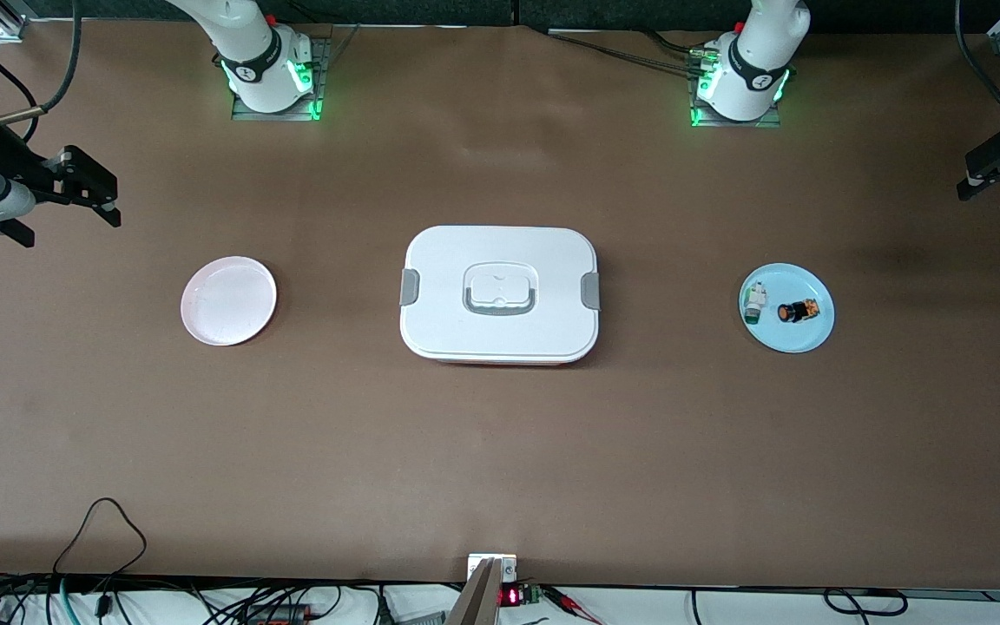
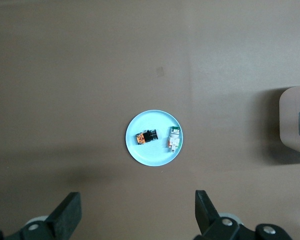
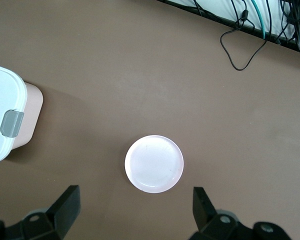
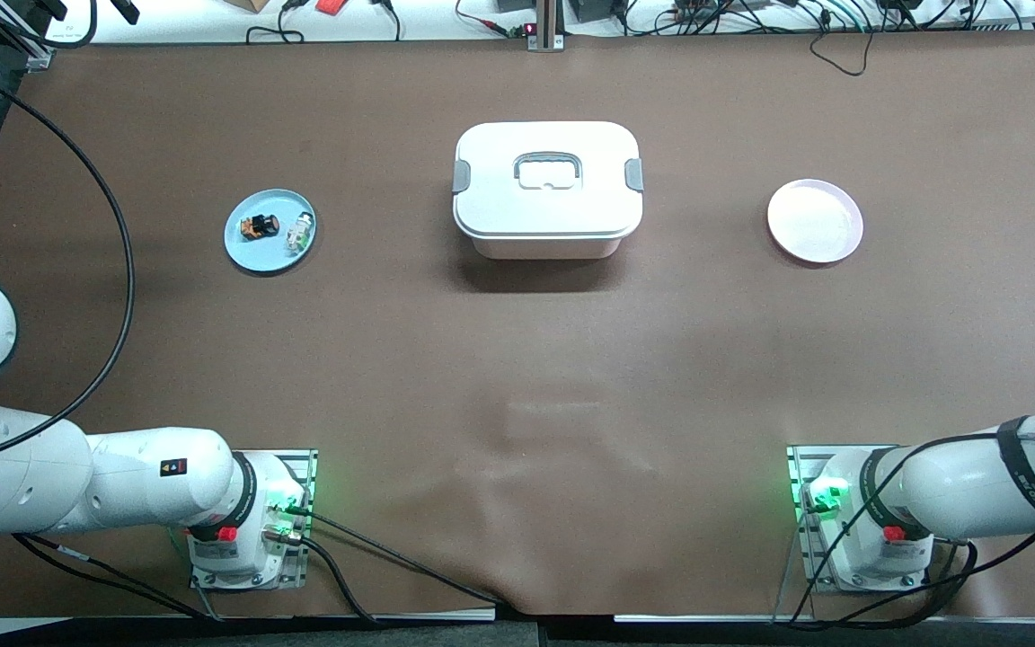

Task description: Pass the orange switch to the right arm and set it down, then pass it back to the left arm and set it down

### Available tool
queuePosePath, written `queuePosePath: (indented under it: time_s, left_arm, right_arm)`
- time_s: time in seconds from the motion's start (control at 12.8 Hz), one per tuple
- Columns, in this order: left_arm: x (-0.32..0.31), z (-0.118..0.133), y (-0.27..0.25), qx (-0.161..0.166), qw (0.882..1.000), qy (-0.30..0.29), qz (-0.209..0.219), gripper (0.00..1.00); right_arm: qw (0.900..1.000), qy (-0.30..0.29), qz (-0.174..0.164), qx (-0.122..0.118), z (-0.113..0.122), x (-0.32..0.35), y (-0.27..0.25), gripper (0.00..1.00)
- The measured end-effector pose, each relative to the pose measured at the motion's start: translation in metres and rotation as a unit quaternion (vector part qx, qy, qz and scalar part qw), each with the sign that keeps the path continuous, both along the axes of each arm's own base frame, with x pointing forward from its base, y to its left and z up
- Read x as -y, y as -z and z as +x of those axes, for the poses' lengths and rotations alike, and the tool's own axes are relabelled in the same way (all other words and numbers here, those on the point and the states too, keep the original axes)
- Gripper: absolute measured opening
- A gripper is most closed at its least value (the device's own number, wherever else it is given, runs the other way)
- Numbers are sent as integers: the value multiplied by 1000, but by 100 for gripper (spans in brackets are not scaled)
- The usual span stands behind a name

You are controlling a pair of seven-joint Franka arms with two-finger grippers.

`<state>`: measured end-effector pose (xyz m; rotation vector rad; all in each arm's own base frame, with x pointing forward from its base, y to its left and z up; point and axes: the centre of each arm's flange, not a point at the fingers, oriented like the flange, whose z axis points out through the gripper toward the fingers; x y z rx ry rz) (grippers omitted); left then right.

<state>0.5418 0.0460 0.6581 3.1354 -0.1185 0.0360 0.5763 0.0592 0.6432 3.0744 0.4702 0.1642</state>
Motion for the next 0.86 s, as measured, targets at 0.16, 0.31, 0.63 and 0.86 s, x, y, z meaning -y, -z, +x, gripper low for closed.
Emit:
queuePosePath:
  time_s: [0.16,0.31,0.63,0.86]
  left_arm:
    - [-3,0,0,0,1000,3,0,100]
    - [-7,-1,1,-1,1000,5,0,100]
    - [-6,-1,7,-8,1000,6,-1,100]
    - [-7,0,19,-21,1000,5,0,100]
  right_arm:
    - [1000,0,0,-2,0,0,1,100]
    - [1000,3,-1,-5,1,3,5,100]
    - [1000,9,-1,-11,1,15,6,100]
    - [1000,-4,-3,-15,2,35,9,100]
